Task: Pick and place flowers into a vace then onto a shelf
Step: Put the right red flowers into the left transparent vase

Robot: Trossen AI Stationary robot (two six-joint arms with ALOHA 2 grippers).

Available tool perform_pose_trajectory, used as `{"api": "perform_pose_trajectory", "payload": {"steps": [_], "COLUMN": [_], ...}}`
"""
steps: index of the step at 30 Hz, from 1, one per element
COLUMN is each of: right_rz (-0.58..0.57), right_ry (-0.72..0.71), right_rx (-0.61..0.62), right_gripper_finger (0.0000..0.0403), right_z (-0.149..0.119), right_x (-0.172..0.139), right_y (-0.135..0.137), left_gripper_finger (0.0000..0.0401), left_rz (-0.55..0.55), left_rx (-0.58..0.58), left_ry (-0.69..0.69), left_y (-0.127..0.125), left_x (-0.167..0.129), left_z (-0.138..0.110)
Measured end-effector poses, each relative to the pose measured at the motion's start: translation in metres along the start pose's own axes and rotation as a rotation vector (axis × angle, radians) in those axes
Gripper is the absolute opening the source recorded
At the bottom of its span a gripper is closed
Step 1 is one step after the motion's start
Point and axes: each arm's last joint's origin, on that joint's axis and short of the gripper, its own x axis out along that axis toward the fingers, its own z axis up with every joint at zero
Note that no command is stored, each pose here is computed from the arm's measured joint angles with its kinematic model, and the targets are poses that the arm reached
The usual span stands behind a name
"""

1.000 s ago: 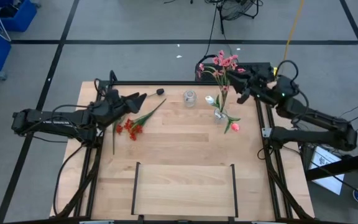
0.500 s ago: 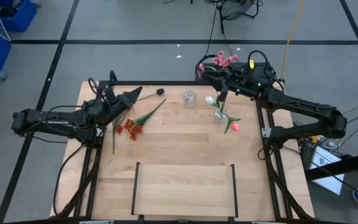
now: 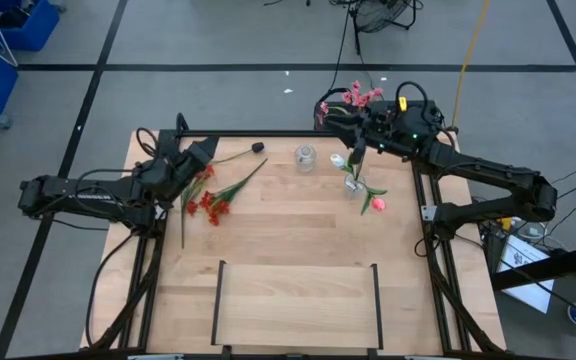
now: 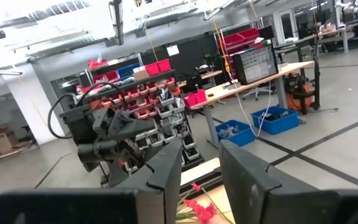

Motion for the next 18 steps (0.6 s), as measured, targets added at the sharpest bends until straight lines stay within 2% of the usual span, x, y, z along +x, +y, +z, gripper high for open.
{"api": "perform_pose_trajectory", "payload": {"steps": [3,7,11,14,18], "right_rz": [0.029,0.097,0.160,0.215,0.273], "right_ry": [0.004,0.020,0.043,0.062,0.083], "right_rx": [0.011,0.019,0.019,0.018,0.018], "right_gripper_finger": [0.0100,0.0100,0.0100,0.0100,0.0100], "right_z": [0.001,0.002,0.002,0.001,0.001], "right_x": [-0.002,-0.003,-0.003,-0.004,-0.004], "right_y": [0.002,0.004,0.006,0.008,0.009], "left_gripper_finger": [0.0399,0.0399,0.0399,0.0399,0.0399], "left_rz": [0.010,0.003,-0.051,-0.095,-0.042], "left_rx": [-0.009,-0.088,-0.142,-0.099,0.017], "left_ry": [0.006,0.002,-0.078,-0.074,0.053], "left_y": [0.001,0.000,-0.006,-0.017,-0.029], "left_x": [0.000,0.001,0.010,0.023,0.053], "left_z": [-0.001,-0.001,0.006,0.013,0.012]}}
